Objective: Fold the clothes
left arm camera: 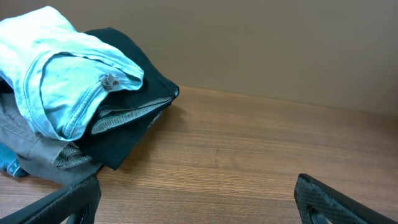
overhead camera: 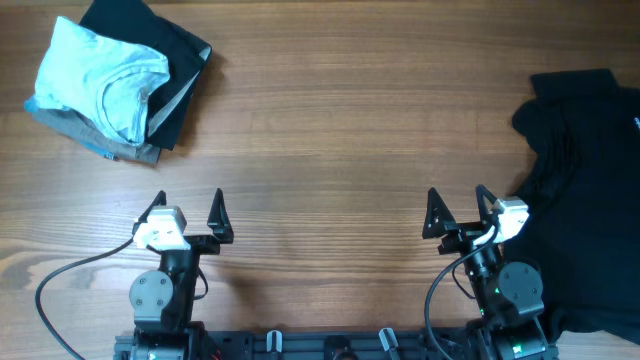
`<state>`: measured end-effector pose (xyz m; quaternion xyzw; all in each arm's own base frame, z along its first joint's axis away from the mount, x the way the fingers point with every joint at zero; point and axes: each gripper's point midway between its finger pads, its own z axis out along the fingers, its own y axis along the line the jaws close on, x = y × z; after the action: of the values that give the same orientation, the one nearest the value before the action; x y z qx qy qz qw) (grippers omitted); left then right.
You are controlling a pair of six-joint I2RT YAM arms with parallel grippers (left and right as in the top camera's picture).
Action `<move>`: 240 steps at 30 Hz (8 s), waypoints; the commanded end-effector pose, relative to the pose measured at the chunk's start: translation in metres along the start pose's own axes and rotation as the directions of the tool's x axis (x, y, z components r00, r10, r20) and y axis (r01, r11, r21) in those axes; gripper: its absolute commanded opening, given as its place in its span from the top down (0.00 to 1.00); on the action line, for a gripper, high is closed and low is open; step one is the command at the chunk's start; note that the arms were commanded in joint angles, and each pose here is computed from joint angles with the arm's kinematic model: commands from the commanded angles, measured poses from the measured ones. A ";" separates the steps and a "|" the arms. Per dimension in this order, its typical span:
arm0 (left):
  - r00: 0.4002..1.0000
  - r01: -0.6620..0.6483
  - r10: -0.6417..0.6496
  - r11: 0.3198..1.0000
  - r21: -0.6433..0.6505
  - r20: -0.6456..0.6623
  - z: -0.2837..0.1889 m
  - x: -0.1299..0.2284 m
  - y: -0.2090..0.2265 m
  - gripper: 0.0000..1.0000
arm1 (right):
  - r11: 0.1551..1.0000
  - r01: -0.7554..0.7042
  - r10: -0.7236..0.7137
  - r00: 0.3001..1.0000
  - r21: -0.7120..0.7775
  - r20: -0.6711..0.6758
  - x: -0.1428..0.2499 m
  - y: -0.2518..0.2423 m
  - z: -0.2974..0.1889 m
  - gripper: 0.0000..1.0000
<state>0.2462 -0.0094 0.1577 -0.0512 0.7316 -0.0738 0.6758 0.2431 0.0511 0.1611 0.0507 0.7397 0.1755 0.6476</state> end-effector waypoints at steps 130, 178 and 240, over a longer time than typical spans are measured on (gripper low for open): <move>0.744 0.136 -0.051 0.988 0.077 -0.666 0.034 -0.102 -0.063 0.00 | 0.978 -0.210 0.086 0.387 0.003 -0.918 0.048 0.003 0.170 0.96; 0.362 -0.089 0.434 0.897 0.433 -0.825 0.112 0.179 -0.215 0.30 | 0.951 0.032 0.234 0.574 0.307 -0.785 -0.082 -0.020 0.103 0.12; 0.555 0.013 0.155 0.981 0.194 -0.817 0.218 0.173 -0.120 0.96 | 0.903 0.125 0.391 0.154 0.411 -0.907 0.027 -0.050 0.057 0.37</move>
<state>0.4378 -0.1932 0.0025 0.1078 0.9473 -0.1582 0.2568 0.3077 0.0225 0.1099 0.1292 0.9891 0.0641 -0.0285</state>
